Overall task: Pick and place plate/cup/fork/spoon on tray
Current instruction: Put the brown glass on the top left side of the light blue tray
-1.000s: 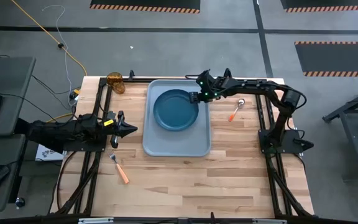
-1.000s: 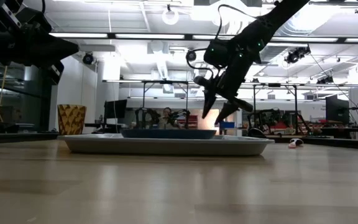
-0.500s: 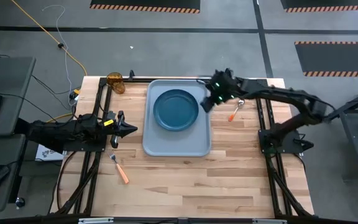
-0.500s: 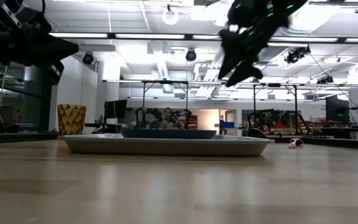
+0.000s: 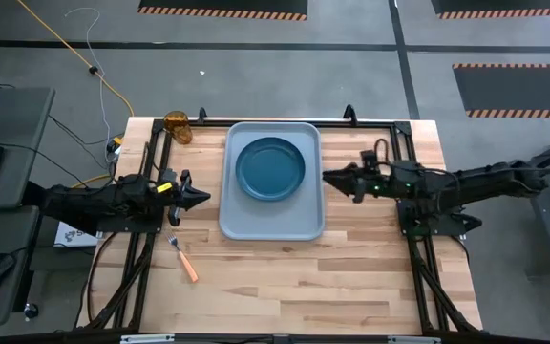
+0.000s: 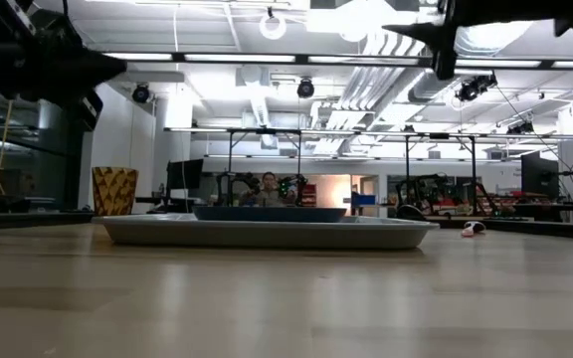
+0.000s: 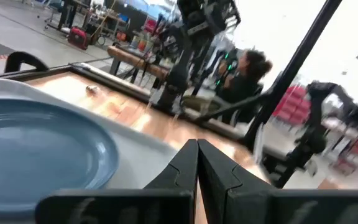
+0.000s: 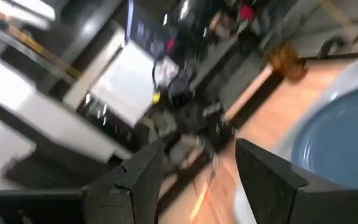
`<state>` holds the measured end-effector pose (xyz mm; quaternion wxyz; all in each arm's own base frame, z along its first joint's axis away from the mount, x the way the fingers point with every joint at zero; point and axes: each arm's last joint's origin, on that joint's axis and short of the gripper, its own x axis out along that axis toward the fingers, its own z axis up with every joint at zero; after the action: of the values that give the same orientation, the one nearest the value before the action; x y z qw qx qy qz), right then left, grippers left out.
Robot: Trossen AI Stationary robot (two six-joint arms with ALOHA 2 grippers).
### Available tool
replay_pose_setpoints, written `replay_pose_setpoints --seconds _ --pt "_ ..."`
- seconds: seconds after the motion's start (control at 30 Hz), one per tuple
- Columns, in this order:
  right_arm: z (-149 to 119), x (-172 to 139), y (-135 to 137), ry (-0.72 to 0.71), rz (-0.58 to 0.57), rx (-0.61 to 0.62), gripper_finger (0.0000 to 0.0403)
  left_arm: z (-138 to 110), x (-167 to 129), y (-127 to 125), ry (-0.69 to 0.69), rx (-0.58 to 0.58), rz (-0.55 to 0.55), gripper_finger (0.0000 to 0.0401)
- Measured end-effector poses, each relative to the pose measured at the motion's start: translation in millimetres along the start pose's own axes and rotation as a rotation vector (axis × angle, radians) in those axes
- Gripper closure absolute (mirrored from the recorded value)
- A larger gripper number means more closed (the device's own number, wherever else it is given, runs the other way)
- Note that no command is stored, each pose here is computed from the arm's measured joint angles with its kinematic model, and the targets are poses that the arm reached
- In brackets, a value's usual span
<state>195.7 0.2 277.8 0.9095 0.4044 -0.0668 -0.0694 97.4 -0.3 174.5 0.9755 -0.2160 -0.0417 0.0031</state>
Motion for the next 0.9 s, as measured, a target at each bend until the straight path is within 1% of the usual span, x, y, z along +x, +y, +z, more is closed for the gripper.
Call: replay_pose_setpoints --seconds 0.13,0.2,0.23,0.3,0.33,0.4,0.47,0.6,0.7,0.77,0.8,0.87,0.9 --pt "3 -1 2 -0.063 -0.039 -0.014 0.0210 8 0 -4 -0.086 -0.092 -0.040 0.0401" --pt "6 0 5 -0.088 -0.045 -0.016 0.0210 15 -1 -5 -0.166 -0.120 -0.027 0.0401" --pt "7 1 5 -0.097 -0.051 -0.016 0.0210 19 -2 -5 -0.228 -0.158 0.013 0.0400" --pt "8 1 5 -0.108 -0.065 -0.017 0.0210 27 -3 -2 -0.341 -0.255 0.142 0.0392" --pt "9 1 5 -0.116 -0.070 -0.017 0.0210 32 -3 -1 -0.368 -0.268 0.187 0.0383" --pt "10 1 3 -0.126 -0.079 -0.018 0.0210 49 -4 -4 -0.410 -0.264 0.235 0.0356" --pt "13 2 2 -0.137 -0.088 -0.021 0.0210 68 -3 -7 -0.407 -0.250 0.331 0.0319" --pt "16 3 -2 -0.137 -0.095 -0.049 0.0210 113 0 -13 -0.269 -0.168 0.608 0.0245" --pt "18 3 -4 -0.114 -0.077 -0.051 0.0210 142 10 -9 -0.053 -0.099 0.821 0.0206" --pt "17 3 -5 -0.084 -0.058 -0.054 0.0210 157 21 2 0.116 -0.078 0.938 0.0190" --pt "17 4 -5 -0.069 -0.047 -0.055 0.0210 162 26 11 0.205 -0.078 1.000 0.0186" --pt "17 4 -4 -0.040 -0.024 -0.056 0.0210 170 34 35 0.368 -0.113 1.113 0.0180" --pt "16 4 -4 -0.024 -0.015 -0.056 0.0210 173 37 49 0.447 -0.156 1.149 0.0179"
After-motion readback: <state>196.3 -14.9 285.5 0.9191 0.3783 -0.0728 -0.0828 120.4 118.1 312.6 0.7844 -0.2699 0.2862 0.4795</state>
